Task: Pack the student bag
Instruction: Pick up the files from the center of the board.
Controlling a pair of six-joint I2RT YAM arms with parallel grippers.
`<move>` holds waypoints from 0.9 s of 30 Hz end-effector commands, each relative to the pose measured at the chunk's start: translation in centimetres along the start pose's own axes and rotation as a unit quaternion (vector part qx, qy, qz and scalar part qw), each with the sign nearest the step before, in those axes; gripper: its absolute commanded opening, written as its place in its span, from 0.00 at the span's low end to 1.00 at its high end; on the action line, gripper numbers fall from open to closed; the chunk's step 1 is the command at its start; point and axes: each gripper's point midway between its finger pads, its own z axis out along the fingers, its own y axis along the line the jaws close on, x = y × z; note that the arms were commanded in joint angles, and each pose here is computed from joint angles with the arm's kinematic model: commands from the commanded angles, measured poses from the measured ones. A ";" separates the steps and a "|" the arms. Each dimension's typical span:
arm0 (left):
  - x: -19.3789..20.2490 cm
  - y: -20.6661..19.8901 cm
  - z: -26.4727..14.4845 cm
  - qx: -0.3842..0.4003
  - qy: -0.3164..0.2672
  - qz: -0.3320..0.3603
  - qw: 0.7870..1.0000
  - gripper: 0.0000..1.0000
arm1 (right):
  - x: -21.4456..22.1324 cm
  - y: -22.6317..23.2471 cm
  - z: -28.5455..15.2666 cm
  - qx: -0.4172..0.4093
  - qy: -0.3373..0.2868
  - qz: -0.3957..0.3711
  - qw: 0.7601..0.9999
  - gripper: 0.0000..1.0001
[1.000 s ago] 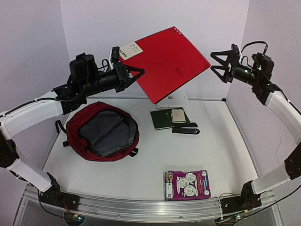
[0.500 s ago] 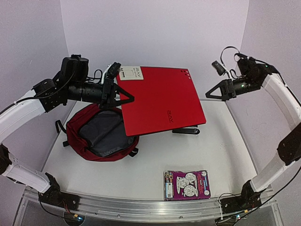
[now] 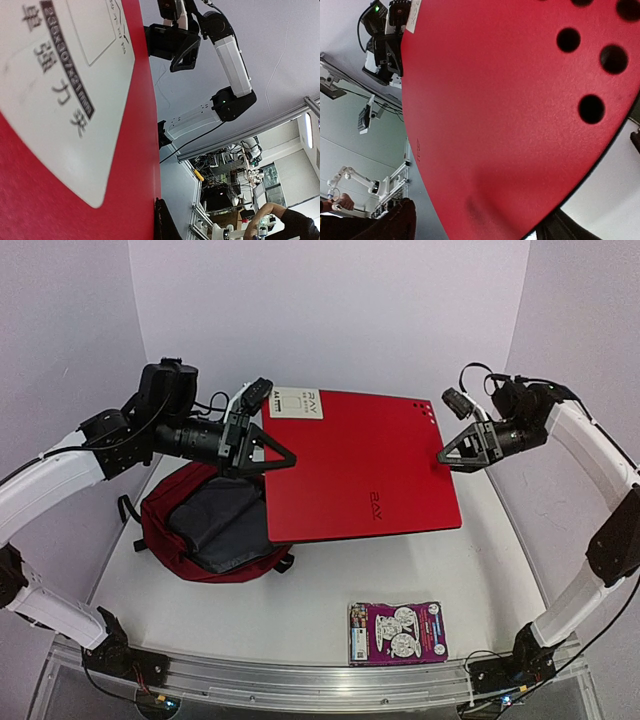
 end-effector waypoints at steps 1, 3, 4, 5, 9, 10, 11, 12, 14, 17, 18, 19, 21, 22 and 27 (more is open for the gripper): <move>-1.9 -4.1 -1.0 0.070 -0.044 0.075 0.994 0.00 | 0.3 1.7 0.4 -0.057 -0.013 0.063 0.996 0.70; -1.9 -4.1 -1.0 0.071 -0.045 0.074 0.994 0.00 | 0.0 2.2 0.3 -0.068 -0.021 0.071 0.995 0.63; -1.8 -4.0 -0.9 0.071 -0.043 0.072 0.994 0.00 | -0.2 2.5 0.2 -0.075 -0.025 0.075 0.994 0.60; -1.8 -3.9 -0.9 0.072 -0.040 0.070 0.994 0.00 | -0.4 2.8 0.2 -0.082 -0.029 0.078 0.993 0.57; -1.6 -3.2 -0.4 0.064 -0.034 0.058 0.996 0.00 | -1.5 4.0 0.0 -0.109 -0.041 0.085 0.990 0.33; -1.6 -2.8 -0.3 0.056 -0.034 0.054 0.996 0.00 | -1.6 4.2 -0.1 -0.111 -0.042 0.084 0.989 0.24; -1.6 -2.5 -0.3 0.047 -0.035 0.051 0.997 0.01 | -1.7 4.3 -0.1 -0.112 -0.042 0.083 0.989 0.16; -1.7 -2.3 -0.3 0.040 -0.037 0.049 0.997 0.03 | -1.6 4.4 -0.1 -0.112 -0.041 0.084 0.989 0.09; -2.1 -1.0 -0.4 0.004 -0.045 0.030 0.999 0.22 | -1.5 4.4 0.0 -0.110 -0.041 0.086 0.989 0.00; -2.9 0.8 -1.1 -0.067 -0.068 0.019 0.995 0.45 | -1.6 4.3 -0.1 -0.093 -0.040 0.085 0.991 0.00; -3.5 2.0 -1.9 -0.111 -0.093 0.013 0.989 0.54 | -1.6 4.0 -0.1 -0.083 -0.040 0.087 0.992 0.00; -4.1 3.1 -3.1 -0.157 -0.118 0.006 0.980 0.62 | -1.6 3.6 -0.2 -0.068 -0.039 0.087 0.993 0.00; -4.8 5.3 -6.1 -0.248 -0.166 -0.008 0.955 0.78 | -1.6 2.3 -0.5 -0.029 -0.039 0.088 0.995 0.00; -5.2 6.4 -7.9 -0.294 -0.191 -0.013 0.936 0.87 | -1.7 1.6 -0.7 -0.014 -0.042 0.094 0.995 0.00; -5.5 10.8 -13.4 -0.453 -0.220 -0.035 0.863 0.95 | -2.3 -1.6 -2.0 0.047 -0.071 0.136 0.987 0.00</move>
